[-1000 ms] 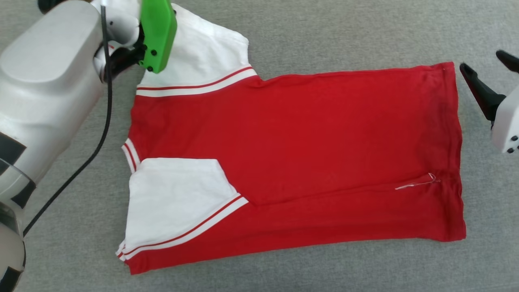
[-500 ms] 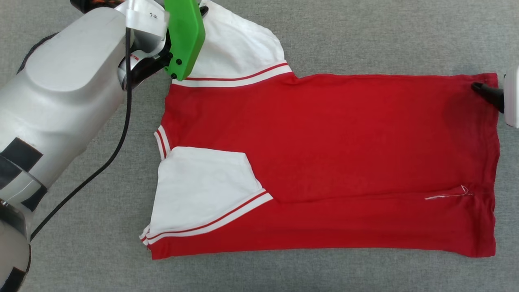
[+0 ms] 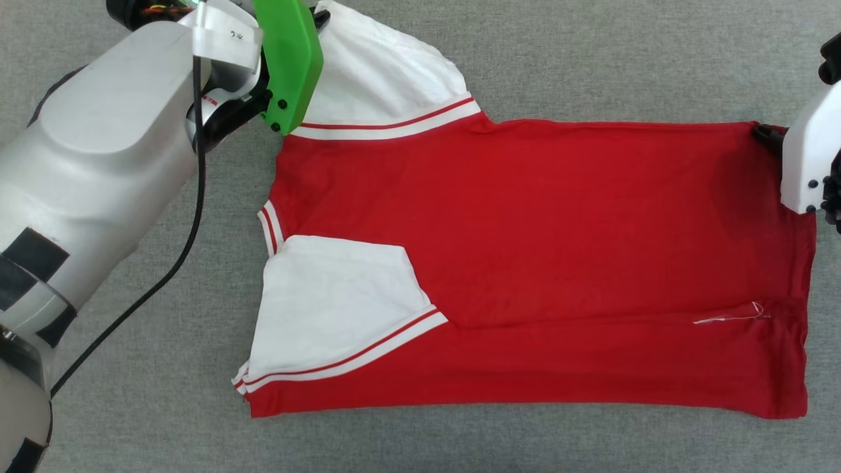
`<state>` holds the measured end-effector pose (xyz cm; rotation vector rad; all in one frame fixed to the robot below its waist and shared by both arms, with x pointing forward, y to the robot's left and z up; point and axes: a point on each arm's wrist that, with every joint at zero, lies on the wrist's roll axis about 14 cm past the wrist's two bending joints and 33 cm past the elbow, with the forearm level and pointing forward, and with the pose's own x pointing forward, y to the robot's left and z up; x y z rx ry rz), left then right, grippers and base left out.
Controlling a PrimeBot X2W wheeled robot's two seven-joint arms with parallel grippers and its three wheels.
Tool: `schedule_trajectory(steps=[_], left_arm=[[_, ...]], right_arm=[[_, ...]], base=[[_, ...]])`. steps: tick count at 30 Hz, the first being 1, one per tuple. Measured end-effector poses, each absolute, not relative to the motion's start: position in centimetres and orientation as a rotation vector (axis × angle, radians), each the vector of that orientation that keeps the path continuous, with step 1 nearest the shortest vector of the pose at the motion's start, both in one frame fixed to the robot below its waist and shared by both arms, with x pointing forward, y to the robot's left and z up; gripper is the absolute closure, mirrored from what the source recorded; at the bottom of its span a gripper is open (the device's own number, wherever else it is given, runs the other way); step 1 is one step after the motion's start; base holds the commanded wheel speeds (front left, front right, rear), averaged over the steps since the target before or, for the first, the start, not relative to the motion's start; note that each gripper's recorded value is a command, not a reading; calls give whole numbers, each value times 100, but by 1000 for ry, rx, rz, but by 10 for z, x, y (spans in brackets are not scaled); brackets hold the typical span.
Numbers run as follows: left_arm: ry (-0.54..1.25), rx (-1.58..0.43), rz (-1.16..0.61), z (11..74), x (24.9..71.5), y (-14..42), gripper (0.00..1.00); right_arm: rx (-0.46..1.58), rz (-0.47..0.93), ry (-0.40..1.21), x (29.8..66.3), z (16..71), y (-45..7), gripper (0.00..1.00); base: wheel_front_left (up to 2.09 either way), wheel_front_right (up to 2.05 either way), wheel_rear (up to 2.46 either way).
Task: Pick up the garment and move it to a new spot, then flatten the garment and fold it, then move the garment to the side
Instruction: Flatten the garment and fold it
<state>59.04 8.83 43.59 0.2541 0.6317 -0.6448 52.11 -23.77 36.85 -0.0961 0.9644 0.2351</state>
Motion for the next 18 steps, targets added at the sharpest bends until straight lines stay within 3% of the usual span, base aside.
schedule_trajectory(steps=[6, 18], left_arm=[[595, 192, -625, 445, 579, 91, 100], [519, 84, -575, 462, 524, 109, 100]], right_arm=[[-106, 257, 797, 525, 393, -231, 100], [-82, 263, 583, 484, 429, -235, 100]], base=[[0, 0, 0], [0, 0, 0]])
